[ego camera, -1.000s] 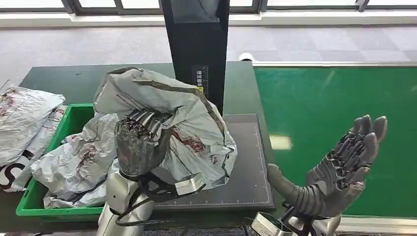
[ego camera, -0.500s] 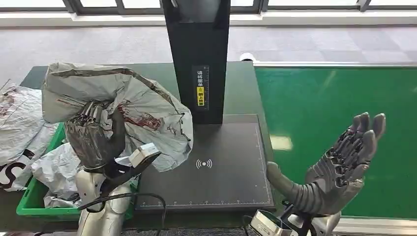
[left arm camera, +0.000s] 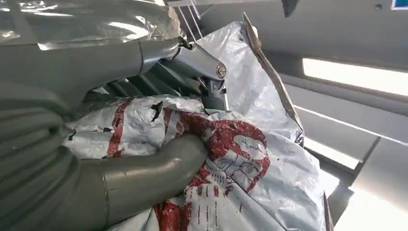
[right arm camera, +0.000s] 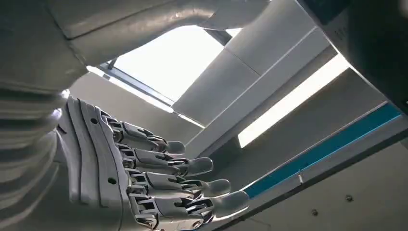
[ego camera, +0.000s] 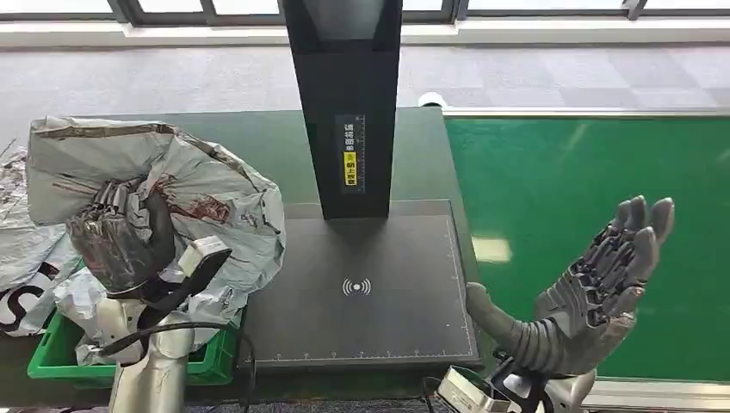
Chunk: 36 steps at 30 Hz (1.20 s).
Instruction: Moved the parcel from conveyor to table for the left to box.
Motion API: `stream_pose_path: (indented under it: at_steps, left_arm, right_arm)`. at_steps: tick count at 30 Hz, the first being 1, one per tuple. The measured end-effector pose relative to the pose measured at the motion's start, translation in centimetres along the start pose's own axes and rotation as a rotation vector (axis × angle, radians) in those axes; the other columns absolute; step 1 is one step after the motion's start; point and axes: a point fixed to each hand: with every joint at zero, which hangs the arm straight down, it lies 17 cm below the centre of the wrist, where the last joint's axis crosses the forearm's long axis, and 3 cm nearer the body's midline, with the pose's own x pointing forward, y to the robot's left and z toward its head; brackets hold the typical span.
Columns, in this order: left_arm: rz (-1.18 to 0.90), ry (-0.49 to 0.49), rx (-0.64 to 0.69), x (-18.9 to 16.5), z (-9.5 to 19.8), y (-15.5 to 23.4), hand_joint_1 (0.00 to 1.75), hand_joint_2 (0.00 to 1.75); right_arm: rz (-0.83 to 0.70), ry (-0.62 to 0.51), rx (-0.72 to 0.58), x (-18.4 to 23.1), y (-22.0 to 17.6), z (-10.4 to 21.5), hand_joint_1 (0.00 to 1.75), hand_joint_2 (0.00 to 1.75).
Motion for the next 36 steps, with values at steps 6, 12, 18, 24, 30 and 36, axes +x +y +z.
stream_pose_path:
  at_steps: [6,12,18,24,30,36]
  left_arm:
    - [-0.04,-0.032,0.084,-4.6,-0.9,1.2,1.75,1.75]
    - [-0.138,0.193,0.079,-12.5,0.9,1.3,1.75,1.75]
    - [-0.19,0.267,-0.031,-14.0,2.2,-1.9,1.75,1.75]
    - [-0.192,0.402,-0.106,-16.0,4.2,-4.2,1.75,1.75]
    - [-0.186,0.467,-0.214,-16.7,6.5,-7.7,1.75,1.75]
    - [-0.179,0.443,-0.426,-14.7,8.0,-14.1,1.75,1.75]
  right_arm:
    - [0.0,0.0,0.0,0.0,0.0,0.0,0.0,1.75]
    - [0.016,-0.002,0.003,-0.2,-0.2,0.1,0.0,1.75]
    - [0.035,0.003,-0.006,-0.6,-0.8,0.0,0.0,1.75]
    - [0.042,-0.002,-0.001,-0.6,-0.7,0.0,0.0,1.75]
    - [0.047,-0.005,0.002,-0.6,-0.7,0.1,0.0,1.75]
    - [0.055,-0.01,0.008,-0.5,-0.6,0.1,0.0,1.75]
